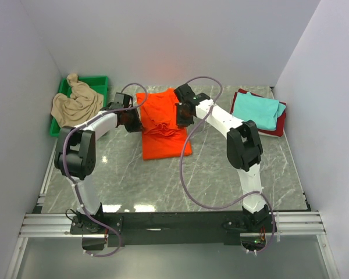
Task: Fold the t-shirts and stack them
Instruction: Fold the tshirt
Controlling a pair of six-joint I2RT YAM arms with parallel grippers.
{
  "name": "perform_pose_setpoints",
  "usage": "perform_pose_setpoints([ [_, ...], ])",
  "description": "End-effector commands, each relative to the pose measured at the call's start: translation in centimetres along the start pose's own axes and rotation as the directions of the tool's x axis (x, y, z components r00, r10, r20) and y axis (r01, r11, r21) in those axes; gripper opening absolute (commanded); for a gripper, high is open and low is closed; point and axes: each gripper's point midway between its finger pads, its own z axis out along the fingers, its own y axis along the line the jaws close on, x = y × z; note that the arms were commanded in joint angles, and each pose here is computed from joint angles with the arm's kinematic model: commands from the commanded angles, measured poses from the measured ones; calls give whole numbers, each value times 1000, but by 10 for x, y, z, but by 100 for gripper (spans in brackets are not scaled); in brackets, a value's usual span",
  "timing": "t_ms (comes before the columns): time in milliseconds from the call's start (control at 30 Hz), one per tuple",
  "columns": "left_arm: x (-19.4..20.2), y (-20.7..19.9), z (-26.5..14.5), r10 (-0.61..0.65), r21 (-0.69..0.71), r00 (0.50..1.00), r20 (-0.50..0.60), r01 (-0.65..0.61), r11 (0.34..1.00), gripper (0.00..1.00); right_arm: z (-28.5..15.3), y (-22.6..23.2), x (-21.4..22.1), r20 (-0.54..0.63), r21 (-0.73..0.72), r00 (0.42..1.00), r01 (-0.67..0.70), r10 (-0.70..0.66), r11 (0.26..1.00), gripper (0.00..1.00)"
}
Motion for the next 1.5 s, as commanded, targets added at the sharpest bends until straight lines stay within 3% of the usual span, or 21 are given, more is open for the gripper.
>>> perform_pose_setpoints([
  [0, -30, -10, 6, 26, 59, 998, 60, -30, 998, 0, 6, 0, -22, 41, -16, 999, -7, 8, 1000, 0],
  [167, -47, -7, 13, -6, 60, 996, 93, 1, 998, 2, 19, 8, -42, 45, -66, 999, -19, 22, 998, 0],
  [200, -51, -6, 11, -14, 62, 994, 104, 7, 998, 11, 24, 5, -43, 35, -63, 999, -24, 26, 998, 1],
  [233, -55, -8, 8, -20, 68, 993, 118, 12, 998, 21, 19, 12, -52, 51, -93, 998, -21, 26, 995, 13],
  [267, -58, -7, 6, -35, 71, 991, 127, 27, 997, 29, 18, 14, -56, 56, -103, 998, -22, 28, 994, 18],
  [300, -61, -7, 4, -40, 72, 989, 139, 31, 997, 44, 15, 13, -61, 64, -110, 997, -27, 35, 994, 23],
  [333, -62, -8, 1, -41, 74, 988, 147, 30, 997, 50, 10, 15, -67, 77, -128, 996, -27, 37, 991, 30],
  [433, -72, -18, -16, -28, 95, 981, 193, 9, 995, 64, -8, 13, -79, 117, -156, 992, -36, 55, 987, 38],
  [533, -74, -25, -30, -14, 118, 977, 213, -12, 993, 67, -24, 6, -83, 142, -166, 988, -38, 62, 985, 43],
  [700, -58, -26, -38, 20, 144, 982, 188, -47, 989, 63, -44, 1, -69, 144, -180, 989, -10, 37, 984, 43],
  [967, -15, -26, -41, 35, 180, 994, 104, -53, 982, 61, -33, -3, -6, 20, -194, 999, -23, 27, 981, 38],
  [1467, 71, 15, -50, 46, 6, 999, 2, -46, 999, 60, -21, -30, 78, -98, -123, 994, -58, 46, 991, 38],
])
